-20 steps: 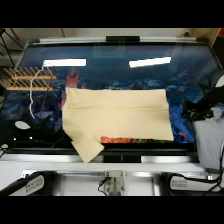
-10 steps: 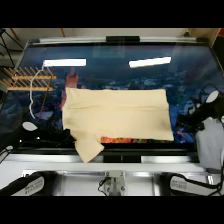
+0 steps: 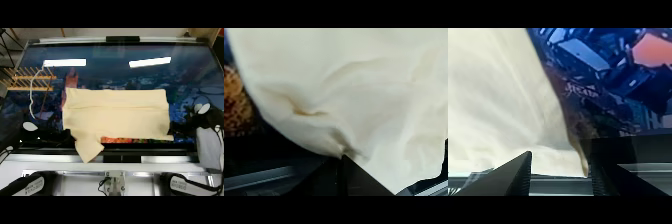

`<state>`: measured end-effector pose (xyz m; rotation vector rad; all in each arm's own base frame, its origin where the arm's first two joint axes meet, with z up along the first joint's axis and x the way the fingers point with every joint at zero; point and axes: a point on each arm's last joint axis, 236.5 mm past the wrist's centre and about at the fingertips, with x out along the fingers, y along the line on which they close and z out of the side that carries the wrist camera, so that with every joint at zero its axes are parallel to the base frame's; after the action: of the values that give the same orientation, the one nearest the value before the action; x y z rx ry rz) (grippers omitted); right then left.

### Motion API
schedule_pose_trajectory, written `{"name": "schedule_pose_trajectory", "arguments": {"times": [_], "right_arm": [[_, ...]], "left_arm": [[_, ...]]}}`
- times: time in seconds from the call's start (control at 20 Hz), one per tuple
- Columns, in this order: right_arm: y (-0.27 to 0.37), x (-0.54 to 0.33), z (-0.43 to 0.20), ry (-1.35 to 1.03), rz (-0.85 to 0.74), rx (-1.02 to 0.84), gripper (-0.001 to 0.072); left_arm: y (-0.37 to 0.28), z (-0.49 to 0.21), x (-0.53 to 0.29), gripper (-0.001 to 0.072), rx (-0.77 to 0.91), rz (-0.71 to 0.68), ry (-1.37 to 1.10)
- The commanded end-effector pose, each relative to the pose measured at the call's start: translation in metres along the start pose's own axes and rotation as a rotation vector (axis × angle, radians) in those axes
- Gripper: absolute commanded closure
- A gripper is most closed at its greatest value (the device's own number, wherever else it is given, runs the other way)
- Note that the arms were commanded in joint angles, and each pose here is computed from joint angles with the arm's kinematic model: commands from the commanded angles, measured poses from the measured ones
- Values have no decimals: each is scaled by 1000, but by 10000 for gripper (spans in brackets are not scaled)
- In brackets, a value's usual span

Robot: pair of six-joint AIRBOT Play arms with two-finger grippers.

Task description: Fold the shirts.

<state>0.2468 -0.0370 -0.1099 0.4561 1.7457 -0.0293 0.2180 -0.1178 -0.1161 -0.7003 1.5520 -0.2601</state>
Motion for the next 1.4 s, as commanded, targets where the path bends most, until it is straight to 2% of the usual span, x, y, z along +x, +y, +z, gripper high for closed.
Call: {"name": "schedule_pose_trajectory", "arguments": {"times": [0.0,0.05,0.1,0.2,0.25,0.4,0.55,0.9,1.05,1.35], "right_arm": [[11,11,8,-47,44,25,224],[15,12,8,-47,46,13,228],[20,13,6,-36,41,-6,360],[29,17,1,-13,24,-54,579],[29,17,-2,-4,6,-67,646],[27,3,1,-23,-26,-109,646],[20,-42,25,-138,-109,-153,647],[67,-98,118,-439,-66,-167,647],[78,-102,162,-487,-44,-135,647],[112,-72,218,-487,102,-70,647]], "left_arm": [[0,0,0,670,-6,-1,0],[0,0,0,670,-7,-1,-1],[-1,1,-1,670,-6,-1,-2],[-3,5,-3,670,0,-3,-11],[-5,8,-5,670,5,-5,-17],[-18,24,-20,671,66,-22,-40],[-41,51,-63,671,142,-75,-73],[-82,144,-125,672,240,-84,-261],[-92,190,-134,672,230,-90,-291],[-81,241,-89,671,140,-99,-213]]}}
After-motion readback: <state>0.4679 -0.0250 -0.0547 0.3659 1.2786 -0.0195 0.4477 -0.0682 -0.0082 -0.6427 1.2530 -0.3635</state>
